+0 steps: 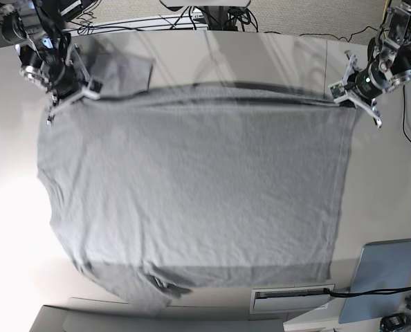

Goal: Fold the T-shirt properly
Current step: 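Lift the gripped edge with both grippers and fold it over the shirt body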

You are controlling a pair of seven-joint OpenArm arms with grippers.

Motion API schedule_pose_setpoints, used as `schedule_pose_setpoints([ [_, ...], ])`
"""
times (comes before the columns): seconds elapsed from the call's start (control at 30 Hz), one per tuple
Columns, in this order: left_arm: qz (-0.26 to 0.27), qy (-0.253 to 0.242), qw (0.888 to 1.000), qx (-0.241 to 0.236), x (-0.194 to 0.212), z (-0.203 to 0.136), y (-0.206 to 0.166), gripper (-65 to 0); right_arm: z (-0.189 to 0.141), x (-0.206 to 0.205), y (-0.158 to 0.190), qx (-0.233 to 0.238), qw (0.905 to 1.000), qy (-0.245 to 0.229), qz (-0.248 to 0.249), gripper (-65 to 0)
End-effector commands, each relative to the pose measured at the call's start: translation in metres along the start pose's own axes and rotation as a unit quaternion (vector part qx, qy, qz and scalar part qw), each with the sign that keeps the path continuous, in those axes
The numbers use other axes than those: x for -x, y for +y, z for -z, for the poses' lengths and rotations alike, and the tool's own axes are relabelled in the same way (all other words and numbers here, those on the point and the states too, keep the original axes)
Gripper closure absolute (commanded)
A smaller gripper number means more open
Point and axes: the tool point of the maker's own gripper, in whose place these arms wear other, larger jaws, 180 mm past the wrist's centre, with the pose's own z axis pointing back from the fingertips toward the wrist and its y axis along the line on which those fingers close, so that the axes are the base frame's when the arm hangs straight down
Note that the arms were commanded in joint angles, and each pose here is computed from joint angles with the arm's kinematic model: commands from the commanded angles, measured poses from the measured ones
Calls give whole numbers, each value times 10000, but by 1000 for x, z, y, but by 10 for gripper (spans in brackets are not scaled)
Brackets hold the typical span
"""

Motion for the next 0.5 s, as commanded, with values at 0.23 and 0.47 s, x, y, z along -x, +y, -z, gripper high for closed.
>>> schedule_pose_setpoints([
  [0.23,-86,820,9908,1072,20,-32,-65,0,-33,5,33,-326,9977,297,-520,0],
  [0.47,-340,770,9926,876,18,-67,-66,0,-45,2,57,-547,9960,303,-639,0],
])
